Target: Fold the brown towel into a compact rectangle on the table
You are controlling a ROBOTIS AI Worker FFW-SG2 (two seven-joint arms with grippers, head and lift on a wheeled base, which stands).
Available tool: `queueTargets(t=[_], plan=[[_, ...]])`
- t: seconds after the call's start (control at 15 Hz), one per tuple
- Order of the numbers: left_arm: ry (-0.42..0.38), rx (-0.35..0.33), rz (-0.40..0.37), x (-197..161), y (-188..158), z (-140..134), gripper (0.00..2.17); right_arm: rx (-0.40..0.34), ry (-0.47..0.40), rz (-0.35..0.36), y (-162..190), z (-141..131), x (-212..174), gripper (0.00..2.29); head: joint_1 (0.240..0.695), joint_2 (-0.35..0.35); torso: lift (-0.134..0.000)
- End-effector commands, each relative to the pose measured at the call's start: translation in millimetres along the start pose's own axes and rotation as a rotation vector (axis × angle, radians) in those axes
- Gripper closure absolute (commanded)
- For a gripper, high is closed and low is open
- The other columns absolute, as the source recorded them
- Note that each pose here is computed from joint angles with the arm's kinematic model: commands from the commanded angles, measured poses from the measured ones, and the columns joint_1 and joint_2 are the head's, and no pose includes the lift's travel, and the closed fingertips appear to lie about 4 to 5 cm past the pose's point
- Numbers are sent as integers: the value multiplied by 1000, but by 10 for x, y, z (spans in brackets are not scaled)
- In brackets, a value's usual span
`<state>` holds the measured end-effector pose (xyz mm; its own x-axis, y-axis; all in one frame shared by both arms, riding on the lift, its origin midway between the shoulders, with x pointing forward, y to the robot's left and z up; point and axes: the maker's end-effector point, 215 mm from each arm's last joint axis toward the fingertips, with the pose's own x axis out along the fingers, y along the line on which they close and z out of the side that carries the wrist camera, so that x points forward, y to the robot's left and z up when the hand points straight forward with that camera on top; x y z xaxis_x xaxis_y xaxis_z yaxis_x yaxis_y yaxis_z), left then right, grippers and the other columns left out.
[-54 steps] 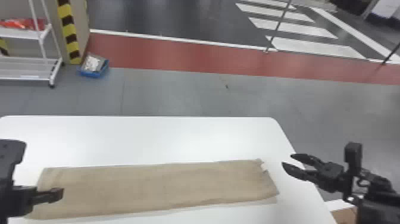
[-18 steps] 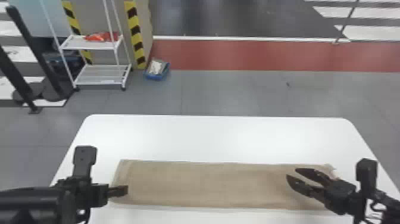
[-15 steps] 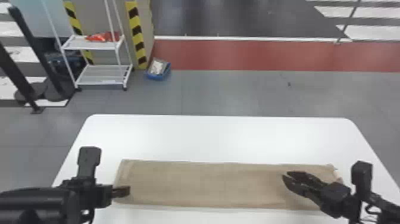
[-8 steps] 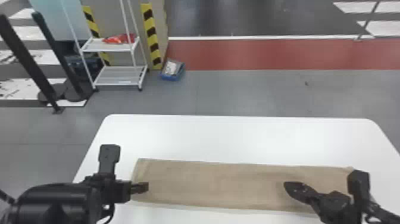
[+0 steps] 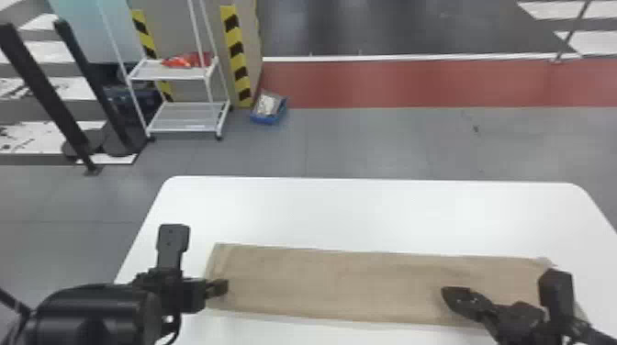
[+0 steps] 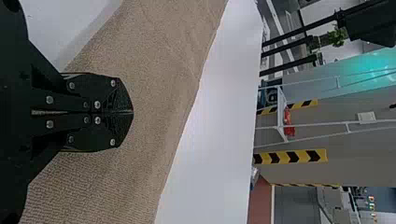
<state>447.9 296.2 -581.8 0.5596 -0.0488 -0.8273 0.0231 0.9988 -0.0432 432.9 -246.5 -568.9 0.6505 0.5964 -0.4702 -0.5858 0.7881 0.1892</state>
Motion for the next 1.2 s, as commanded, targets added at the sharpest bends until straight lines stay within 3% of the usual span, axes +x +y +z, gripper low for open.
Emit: queueTargets(t=[0.0, 0.07, 0.53, 0.8, 0.93, 1.13], plan=[[6, -1, -6, -26, -35, -5, 1673, 0, 0, -2, -7, -4, -6, 1298, 695, 64, 0], [13, -5, -9, -60, -44, -15, 1784, 3, 0, -1, 2, -10, 0, 1298, 695, 63, 0], [-18, -75, -87, -391, -146, 145, 1791, 7, -4, -17, 39, -44, 89, 1298, 695, 56, 0], [-27, -189, -219, -539, -307, 291, 1791, -6, -4, -23, 126, -38, 287, 1298, 695, 55, 0], [12, -266, -355, -690, -536, 313, 1791, -6, -3, -16, 155, -31, 365, 1298, 695, 55, 0], [30, -283, -436, -826, -736, 423, 1791, 9, 10, 4, 223, -46, 486, 1298, 695, 43, 0]])
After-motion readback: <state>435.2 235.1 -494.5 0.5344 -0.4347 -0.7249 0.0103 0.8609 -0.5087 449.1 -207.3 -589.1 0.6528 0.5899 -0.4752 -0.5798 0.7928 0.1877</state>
